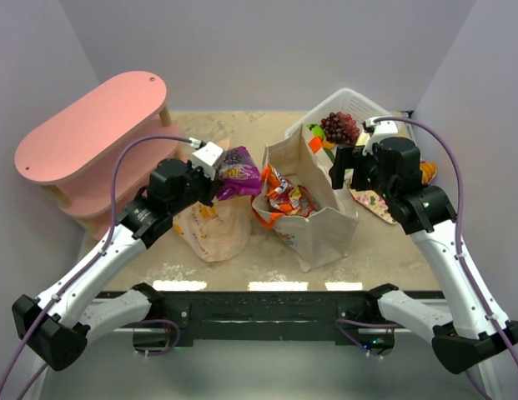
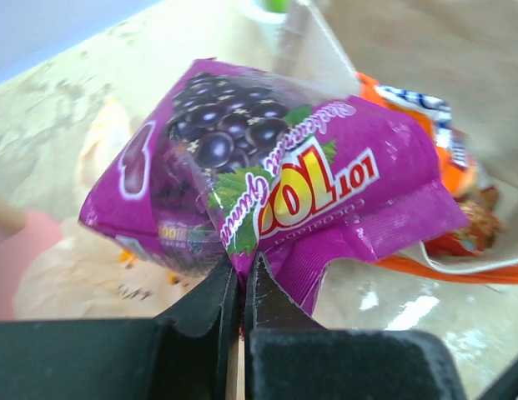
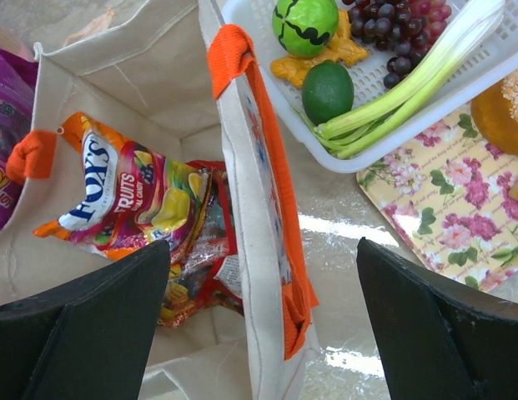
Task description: Place the mixed food into the grocery bags and tie them
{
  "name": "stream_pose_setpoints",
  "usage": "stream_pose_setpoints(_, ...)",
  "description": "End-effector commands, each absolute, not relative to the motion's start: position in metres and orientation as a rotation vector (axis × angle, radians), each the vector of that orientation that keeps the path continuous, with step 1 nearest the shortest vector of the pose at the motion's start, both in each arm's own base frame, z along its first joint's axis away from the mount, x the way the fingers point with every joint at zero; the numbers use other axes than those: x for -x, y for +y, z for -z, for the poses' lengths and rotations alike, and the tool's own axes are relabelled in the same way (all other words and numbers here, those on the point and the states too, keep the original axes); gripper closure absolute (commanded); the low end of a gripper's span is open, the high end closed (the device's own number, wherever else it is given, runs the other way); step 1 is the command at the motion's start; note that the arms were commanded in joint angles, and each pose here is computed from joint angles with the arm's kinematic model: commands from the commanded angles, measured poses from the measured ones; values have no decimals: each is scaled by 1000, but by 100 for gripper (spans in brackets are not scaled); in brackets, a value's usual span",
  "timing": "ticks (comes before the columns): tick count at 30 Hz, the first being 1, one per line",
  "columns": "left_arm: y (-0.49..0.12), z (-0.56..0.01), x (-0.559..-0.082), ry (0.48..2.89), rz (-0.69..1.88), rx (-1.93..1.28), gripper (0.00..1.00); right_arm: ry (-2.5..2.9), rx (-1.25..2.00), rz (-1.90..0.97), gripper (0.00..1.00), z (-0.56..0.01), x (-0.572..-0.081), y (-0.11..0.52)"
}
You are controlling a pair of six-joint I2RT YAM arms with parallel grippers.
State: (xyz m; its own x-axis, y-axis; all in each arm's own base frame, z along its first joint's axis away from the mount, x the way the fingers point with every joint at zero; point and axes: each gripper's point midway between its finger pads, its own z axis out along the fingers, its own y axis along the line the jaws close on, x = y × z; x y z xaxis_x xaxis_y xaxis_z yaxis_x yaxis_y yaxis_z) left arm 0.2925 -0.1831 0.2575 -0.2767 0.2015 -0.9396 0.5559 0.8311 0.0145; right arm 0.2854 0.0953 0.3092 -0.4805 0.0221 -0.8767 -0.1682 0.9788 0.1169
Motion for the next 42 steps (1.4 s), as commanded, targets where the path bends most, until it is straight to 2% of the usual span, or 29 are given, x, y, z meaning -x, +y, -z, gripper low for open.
stream_pose_setpoints(1, -228, -375, -286, 1514, 538, -574, 100, 2038, 88, -233, 4, -314, -290, 96)
stream_pose_setpoints(10, -286, -440, -266, 1337, 620, -677, 100, 2051, 83, -212, 3, -309, -292, 94)
stream_pose_setpoints(13, -312, -434, -265, 1347, 670, -735, 100, 2052, 84, -205, 4, -308, -293, 93)
stream_pose_setpoints(17, -355, -393, -261, 1421, 729, -854, 100, 2055, 84, -204, 4, -306, -293, 93)
stream_pose_setpoints(22, -366, -345, -261, 1561, 693, -928, 100, 2062, 84, -181, 3, -304, -292, 90)
stream_pose_setpoints(23, -363, -344, -263, 1572, 678, -921, 83, 2062, 82, -182, 3, -305, -291, 89)
stream_pose_setpoints(25, -353, -343, -266, 1594, 628, -901, 56, 2066, 82, -179, 3, -304, -292, 89)
stream_pose_setpoints(26, -347, -350, -265, 1584, 616, -883, 35, 2068, 83, -180, 3, -303, -292, 90)
stream_pose_setpoints(27, -339, -354, -268, 1587, 581, -851, 28, 2071, 82, -178, 3, -302, -293, 89)
stream_pose_setpoints(29, -323, -366, -266, 1579, 552, -807, 7, 2073, 86, -175, 3, -301, -294, 90)
stream_pose_setpoints(32, -297, -367, -272, 1621, 467, -725, 0, 2075, 89, -175, 3, -299, -295, 90)
stream_pose_setpoints(35, -263, -343, -287, 1766, 396, -605, 0, 2082, 103, -185, 3, -297, -296, 93)
stream_pose_setpoints(37, -238, -318, -292, 1863, 421, -510, 0, 2090, 110, -189, 3, -295, -296, 95)
stream_pose_setpoints(42, -228, -263, -275, 1972, 525, -436, 0, 2125, 102, -146, 4, -284, -298, 90)
